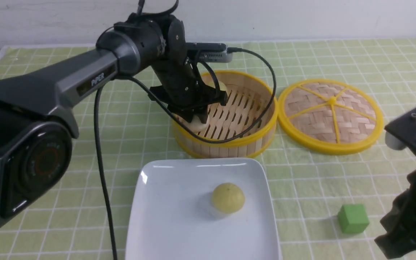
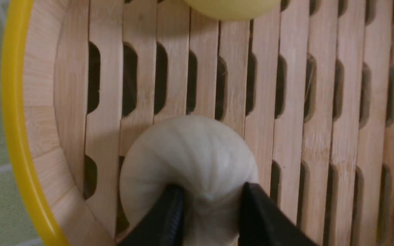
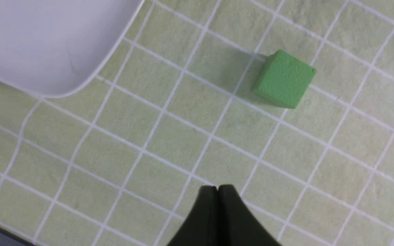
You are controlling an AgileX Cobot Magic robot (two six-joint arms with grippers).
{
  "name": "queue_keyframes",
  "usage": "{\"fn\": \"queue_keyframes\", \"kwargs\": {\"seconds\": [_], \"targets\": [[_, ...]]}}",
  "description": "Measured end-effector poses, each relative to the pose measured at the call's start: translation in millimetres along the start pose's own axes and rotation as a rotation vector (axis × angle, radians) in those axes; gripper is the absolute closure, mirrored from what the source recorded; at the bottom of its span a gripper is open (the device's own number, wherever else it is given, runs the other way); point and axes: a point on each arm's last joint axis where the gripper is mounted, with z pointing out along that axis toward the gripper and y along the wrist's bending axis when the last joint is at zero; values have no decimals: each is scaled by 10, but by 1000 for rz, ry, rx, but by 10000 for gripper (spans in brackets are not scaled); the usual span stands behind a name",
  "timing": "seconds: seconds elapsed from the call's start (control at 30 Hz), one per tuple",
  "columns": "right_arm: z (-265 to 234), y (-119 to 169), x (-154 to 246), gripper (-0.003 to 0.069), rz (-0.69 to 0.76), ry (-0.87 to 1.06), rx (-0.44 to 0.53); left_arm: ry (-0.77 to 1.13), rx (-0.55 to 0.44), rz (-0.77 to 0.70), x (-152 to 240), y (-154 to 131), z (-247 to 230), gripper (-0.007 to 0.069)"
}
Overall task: Put the steamed buns into the plate on the green tablecloth.
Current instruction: 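Reach into the bamboo steamer and grasp a bun with the left gripper, then carry the bun from the bamboo steamer to the plate with the left gripper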
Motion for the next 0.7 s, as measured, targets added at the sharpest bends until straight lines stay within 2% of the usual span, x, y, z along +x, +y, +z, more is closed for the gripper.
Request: {"fn": "queue_keyframes", "kwargs": {"seconds": [0.07, 0.13, 0.23, 0.3, 0.33, 0.43, 0.5, 0.6, 0.7], "targets": [[0, 10, 8, 670, 7, 9, -11, -1, 1, -11, -1, -2, -13, 535], [-1, 22, 25, 669, 16, 28, -24, -25, 5, -17, -31, -17, -141, 589], [-1, 26, 34, 667, 19, 37, -28, -52, 3, -12, -57, -35, -386, 599], [-1, 27, 35, 667, 20, 38, -29, -96, -10, 7, -75, -52, -790, 600], [-1, 27, 34, 667, 20, 37, -30, -148, -52, 35, -58, -41, -1249, 601], [-1, 27, 26, 666, 18, 28, -29, -183, -141, 34, 77, 13, -1915, 601], [-1, 28, 12, 664, 18, 13, -31, -204, -184, -21, 202, 57, -2215, 601], [2, 30, -6, 664, 16, -8, -33, -154, -206, -79, 423, 93, -2235, 601], [4, 30, -21, 661, 14, -25, -33, 23, -225, -102, 779, 55, -1812, 599]]}}
